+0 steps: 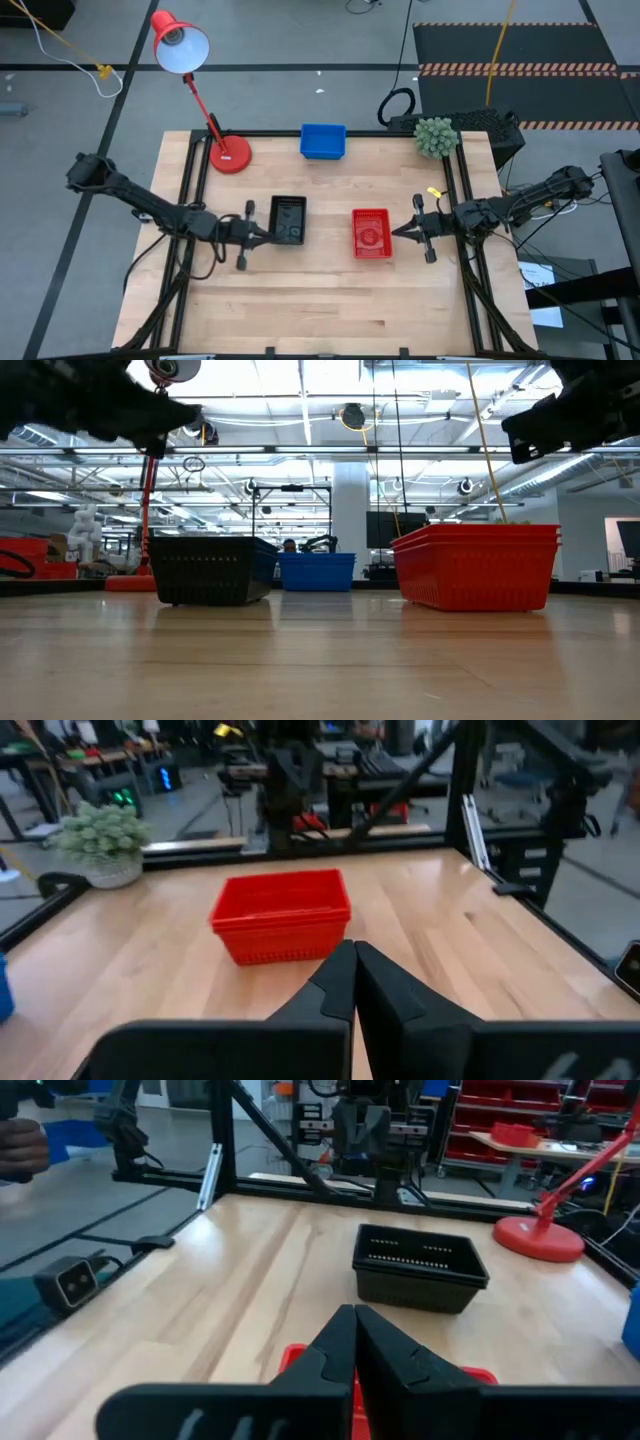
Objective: Stack baskets by color
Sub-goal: Return to Home Position
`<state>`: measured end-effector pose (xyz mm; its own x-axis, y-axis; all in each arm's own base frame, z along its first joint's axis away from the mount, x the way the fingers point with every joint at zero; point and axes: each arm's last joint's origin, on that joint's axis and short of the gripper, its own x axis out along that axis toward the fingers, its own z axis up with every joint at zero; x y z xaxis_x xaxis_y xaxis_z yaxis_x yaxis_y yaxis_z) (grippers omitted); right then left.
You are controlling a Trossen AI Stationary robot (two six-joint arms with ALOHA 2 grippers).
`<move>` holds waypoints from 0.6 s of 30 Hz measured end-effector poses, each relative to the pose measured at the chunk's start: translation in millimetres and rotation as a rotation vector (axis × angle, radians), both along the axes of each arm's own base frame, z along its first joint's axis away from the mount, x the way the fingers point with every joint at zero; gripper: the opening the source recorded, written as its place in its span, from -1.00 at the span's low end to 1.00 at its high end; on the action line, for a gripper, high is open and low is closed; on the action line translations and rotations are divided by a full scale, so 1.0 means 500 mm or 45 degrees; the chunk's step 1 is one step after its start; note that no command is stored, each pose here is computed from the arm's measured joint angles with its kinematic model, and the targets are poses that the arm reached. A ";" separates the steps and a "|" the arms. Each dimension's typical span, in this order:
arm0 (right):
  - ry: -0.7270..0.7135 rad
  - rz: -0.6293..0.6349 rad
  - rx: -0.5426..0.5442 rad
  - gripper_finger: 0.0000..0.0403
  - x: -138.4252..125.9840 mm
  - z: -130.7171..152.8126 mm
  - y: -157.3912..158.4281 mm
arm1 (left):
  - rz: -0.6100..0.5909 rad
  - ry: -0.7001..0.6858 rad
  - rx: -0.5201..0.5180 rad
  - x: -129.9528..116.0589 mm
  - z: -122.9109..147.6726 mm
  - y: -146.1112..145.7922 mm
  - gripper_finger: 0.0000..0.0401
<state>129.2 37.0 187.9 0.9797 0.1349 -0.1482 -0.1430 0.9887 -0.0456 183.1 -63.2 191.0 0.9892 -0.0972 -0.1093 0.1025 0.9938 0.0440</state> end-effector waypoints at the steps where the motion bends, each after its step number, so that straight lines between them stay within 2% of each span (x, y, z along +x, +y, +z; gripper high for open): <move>1: 0.000 0.002 -0.015 -1.00 -0.001 -0.003 0.000 | 0.008 -0.021 -0.008 -0.008 -0.008 0.004 -0.96; 9: -0.041 0.019 -0.109 -1.00 -0.008 -0.028 -0.002 | 0.046 -0.173 -0.065 -0.068 -0.061 0.029 -0.96; 13: -0.067 0.055 -0.138 -1.00 -0.013 -0.052 -0.003 | 0.058 -0.179 -0.067 -0.071 -0.064 0.031 -0.99; 18: -0.168 0.069 -0.132 -1.00 -0.016 -0.041 -0.003 | 0.057 -0.187 -0.059 -0.071 -0.063 0.031 -0.95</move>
<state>121.4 35.5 167.5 0.9833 0.1789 -0.0350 -0.1822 0.9687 -0.1687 147.5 -47.6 159.5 0.9977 -0.0542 0.0402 0.0539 0.9985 0.0094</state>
